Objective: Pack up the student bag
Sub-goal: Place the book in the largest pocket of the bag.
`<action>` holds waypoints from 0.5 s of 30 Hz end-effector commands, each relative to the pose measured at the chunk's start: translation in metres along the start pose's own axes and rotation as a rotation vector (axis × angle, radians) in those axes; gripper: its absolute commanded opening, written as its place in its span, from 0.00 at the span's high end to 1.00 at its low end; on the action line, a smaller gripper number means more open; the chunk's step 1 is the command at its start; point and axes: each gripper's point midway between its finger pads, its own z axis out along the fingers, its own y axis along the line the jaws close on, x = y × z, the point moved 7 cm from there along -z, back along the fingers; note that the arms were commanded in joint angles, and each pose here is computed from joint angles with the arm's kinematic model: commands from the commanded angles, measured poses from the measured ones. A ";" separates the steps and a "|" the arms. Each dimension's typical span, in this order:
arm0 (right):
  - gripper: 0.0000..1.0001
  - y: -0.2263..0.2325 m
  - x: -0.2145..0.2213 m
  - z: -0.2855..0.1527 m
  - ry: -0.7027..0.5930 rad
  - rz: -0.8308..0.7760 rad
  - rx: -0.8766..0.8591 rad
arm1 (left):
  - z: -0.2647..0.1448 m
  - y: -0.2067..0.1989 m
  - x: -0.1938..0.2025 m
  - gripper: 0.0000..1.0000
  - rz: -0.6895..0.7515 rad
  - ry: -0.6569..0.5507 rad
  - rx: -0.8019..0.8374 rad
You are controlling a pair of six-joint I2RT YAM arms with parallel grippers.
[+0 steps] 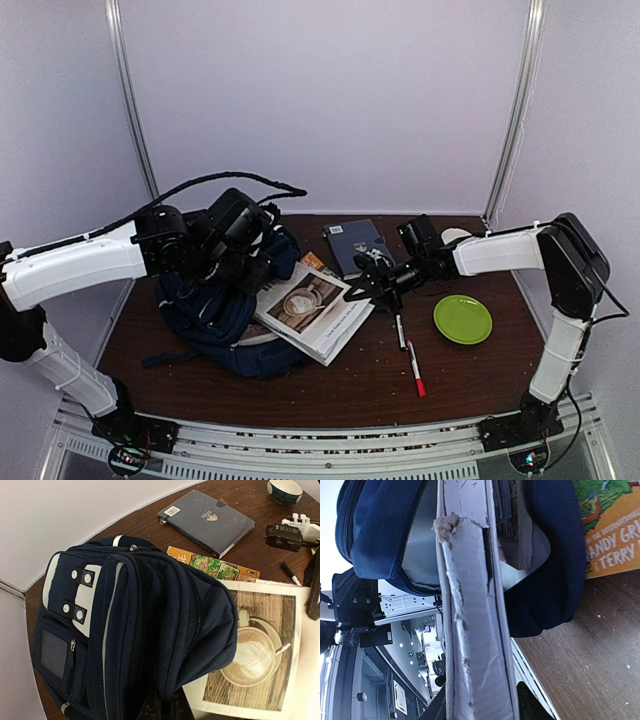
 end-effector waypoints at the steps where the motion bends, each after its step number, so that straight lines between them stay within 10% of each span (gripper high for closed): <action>1: 0.81 0.028 0.007 0.022 0.054 -0.026 -0.071 | -0.010 -0.005 -0.031 1.00 -0.099 -0.163 0.035; 15: 0.82 0.055 -0.018 0.051 -0.016 0.039 -0.308 | -0.022 -0.013 -0.037 1.00 -0.102 -0.211 0.109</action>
